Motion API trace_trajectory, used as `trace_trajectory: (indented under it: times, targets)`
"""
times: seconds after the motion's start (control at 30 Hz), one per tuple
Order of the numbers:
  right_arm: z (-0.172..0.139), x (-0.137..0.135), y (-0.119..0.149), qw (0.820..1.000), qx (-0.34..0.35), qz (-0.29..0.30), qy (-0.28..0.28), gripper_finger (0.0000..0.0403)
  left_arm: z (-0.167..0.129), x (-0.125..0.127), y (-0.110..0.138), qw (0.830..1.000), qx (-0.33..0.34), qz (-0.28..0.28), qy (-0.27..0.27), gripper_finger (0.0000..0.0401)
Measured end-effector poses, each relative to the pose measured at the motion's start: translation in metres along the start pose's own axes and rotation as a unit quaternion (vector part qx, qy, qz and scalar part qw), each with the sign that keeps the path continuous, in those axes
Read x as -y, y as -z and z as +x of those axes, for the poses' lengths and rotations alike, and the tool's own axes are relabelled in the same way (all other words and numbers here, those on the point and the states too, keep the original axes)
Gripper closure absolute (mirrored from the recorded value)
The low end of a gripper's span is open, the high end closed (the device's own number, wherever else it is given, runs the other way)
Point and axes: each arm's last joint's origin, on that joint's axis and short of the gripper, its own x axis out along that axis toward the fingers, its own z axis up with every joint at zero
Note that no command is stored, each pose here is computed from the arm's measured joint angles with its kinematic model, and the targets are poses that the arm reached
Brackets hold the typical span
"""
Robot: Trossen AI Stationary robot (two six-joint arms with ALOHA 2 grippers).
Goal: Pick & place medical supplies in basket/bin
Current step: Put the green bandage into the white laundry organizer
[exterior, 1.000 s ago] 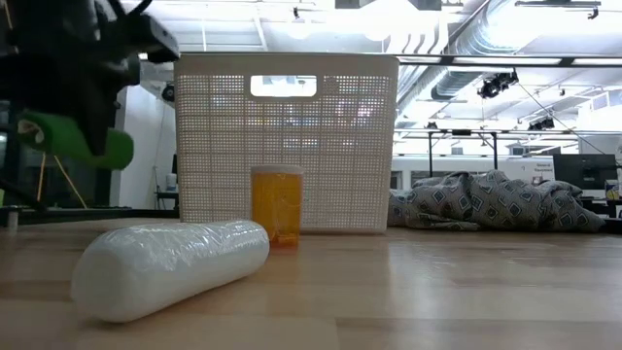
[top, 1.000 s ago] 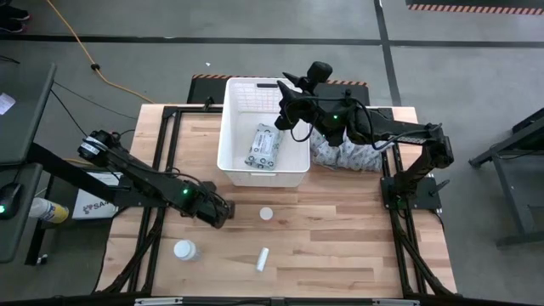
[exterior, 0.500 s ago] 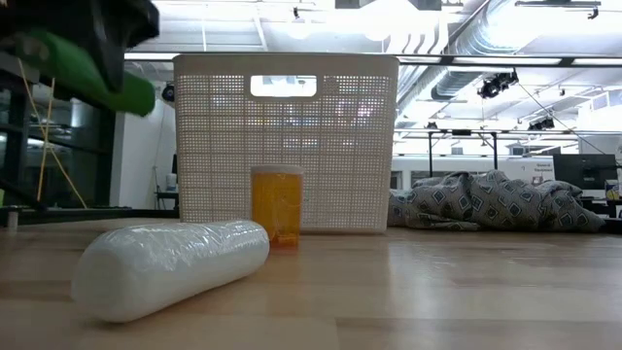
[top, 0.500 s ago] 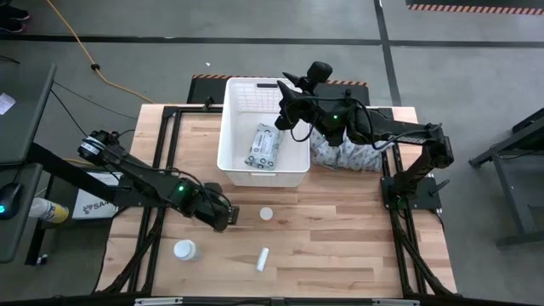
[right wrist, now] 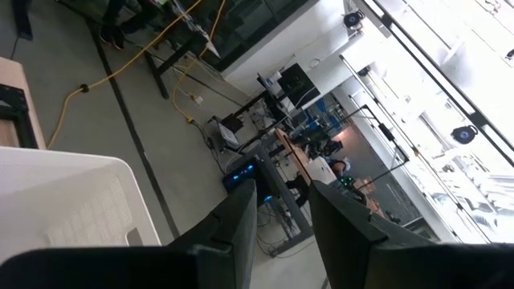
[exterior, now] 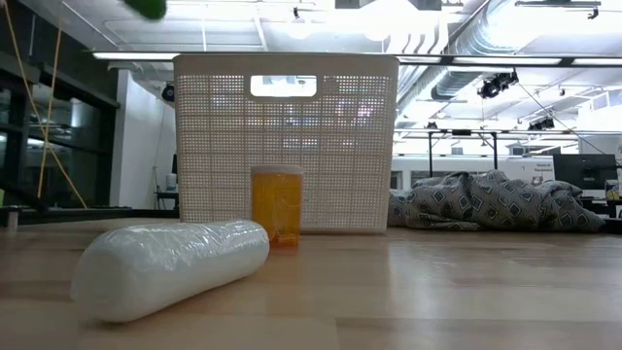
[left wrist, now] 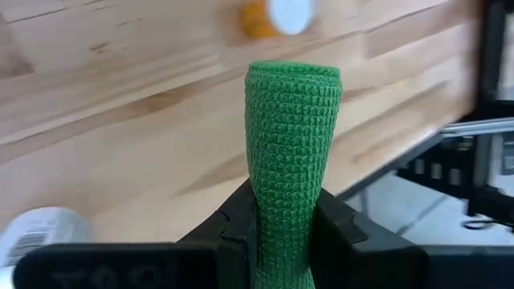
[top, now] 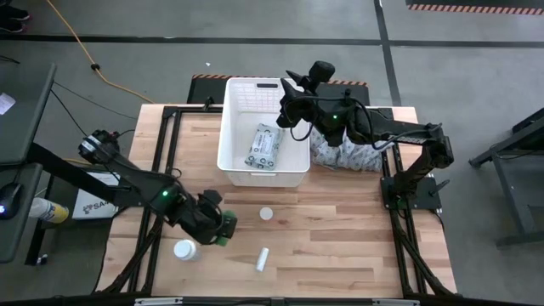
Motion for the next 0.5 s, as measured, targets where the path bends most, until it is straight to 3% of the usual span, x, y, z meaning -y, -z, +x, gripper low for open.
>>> trace_trajectory:
  times: [0.23,0.5]
  targets:
    - [0.005,0.002,0.004,1.000,-0.010,-0.001,0.004,0.0295,-0.018,0.012,0.004,0.997,0.049,0.007,0.051,0.0291]
    - [0.027,0.008,0.029,0.997,-0.073,0.000,0.003,0.0295,-0.028,0.022,0.001,0.993,0.079,0.031,0.083,0.0291]
